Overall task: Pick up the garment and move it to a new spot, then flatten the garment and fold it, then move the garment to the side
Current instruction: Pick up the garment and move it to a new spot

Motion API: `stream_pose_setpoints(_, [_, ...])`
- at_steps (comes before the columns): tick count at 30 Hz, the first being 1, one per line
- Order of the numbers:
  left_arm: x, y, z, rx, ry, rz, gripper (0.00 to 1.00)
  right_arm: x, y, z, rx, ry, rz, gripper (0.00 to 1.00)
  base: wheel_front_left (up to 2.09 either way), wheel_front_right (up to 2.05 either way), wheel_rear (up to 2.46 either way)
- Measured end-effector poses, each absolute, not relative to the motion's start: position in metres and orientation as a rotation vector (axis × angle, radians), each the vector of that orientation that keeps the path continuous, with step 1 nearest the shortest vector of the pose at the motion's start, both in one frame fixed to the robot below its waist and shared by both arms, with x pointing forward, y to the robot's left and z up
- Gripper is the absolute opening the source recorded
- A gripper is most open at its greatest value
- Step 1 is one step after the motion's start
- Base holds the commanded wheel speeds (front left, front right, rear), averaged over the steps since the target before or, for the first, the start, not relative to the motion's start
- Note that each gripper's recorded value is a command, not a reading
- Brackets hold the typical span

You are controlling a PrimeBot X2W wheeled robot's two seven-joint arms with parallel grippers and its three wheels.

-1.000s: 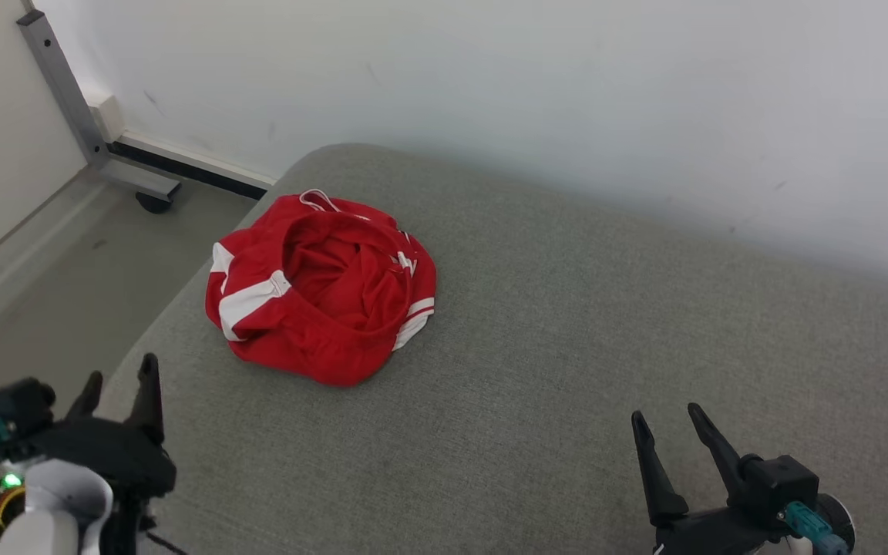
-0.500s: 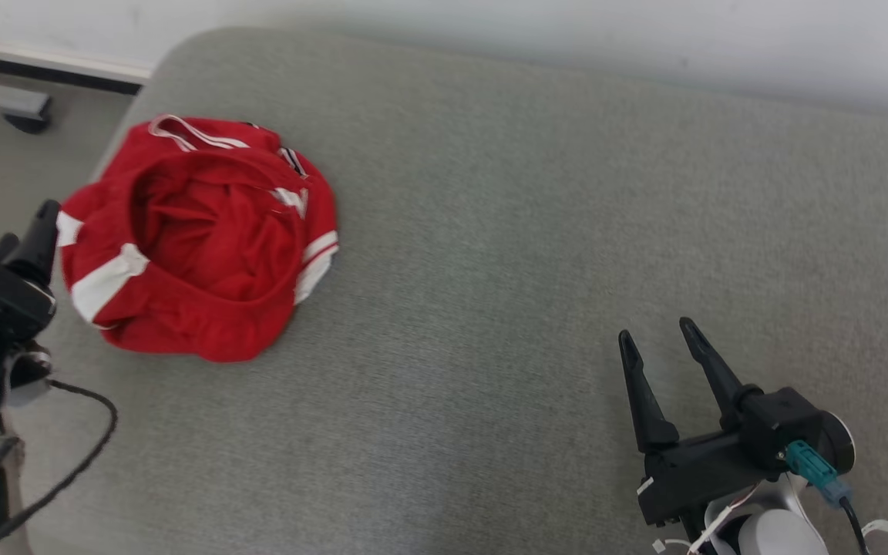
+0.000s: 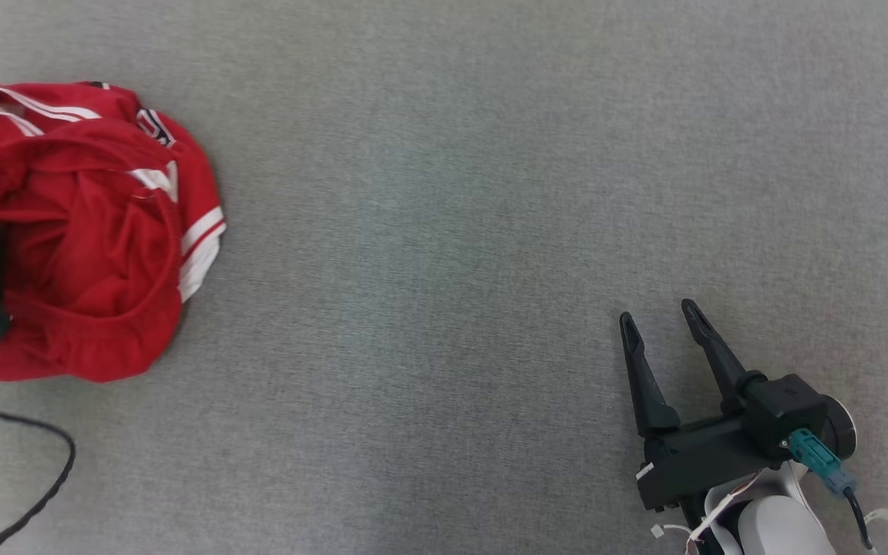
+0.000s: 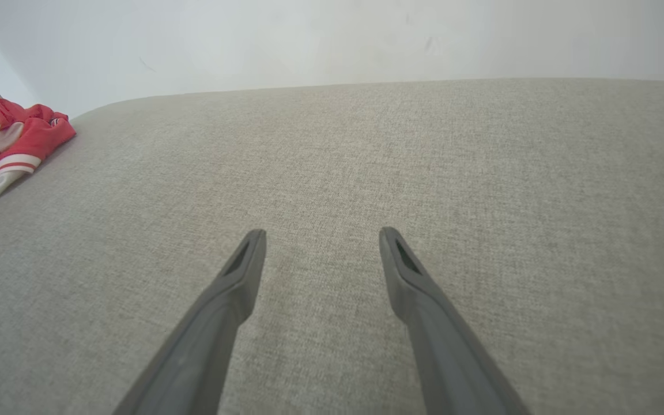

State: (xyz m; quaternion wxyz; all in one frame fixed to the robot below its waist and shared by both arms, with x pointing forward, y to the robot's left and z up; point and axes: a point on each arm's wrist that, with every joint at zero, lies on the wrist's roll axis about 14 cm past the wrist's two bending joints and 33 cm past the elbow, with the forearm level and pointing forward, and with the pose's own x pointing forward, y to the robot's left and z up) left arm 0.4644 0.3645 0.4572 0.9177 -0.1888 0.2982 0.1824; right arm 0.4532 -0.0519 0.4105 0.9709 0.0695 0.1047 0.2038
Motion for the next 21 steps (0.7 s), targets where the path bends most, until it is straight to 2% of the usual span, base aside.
stream_pose_setpoints(3, [0.459,0.372,0.443,-0.315,0.667,0.420,1.00,0.453,-0.057,0.406,0.143,0.222,0.398,1.00,0.00,0.00,0.00])
stream_pose_setpoints(10, [0.452,0.367,0.420,-0.305,0.730,0.441,1.00,0.454,-0.061,0.401,0.152,0.233,0.383,1.00,0.00,0.00,0.00])
stream_pose_setpoints(11, [0.452,0.365,0.419,-0.310,0.732,0.438,0.37,0.454,-0.062,0.401,0.153,0.233,0.382,1.00,0.00,0.00,0.00])
stream_pose_setpoints(12, [0.452,0.364,0.419,-0.313,0.729,0.436,0.04,0.454,-0.062,0.402,0.156,0.231,0.382,1.00,0.00,0.00,0.00])
stream_pose_setpoints(13, [0.452,0.363,0.420,-0.312,0.727,0.433,0.00,0.454,-0.062,0.402,0.157,0.232,0.381,1.00,0.00,0.00,0.00])
stream_pose_setpoints(21, [0.463,0.368,0.468,-0.269,0.554,0.393,0.00,0.451,-0.060,0.416,0.171,0.197,0.384,1.00,0.00,0.00,0.00])
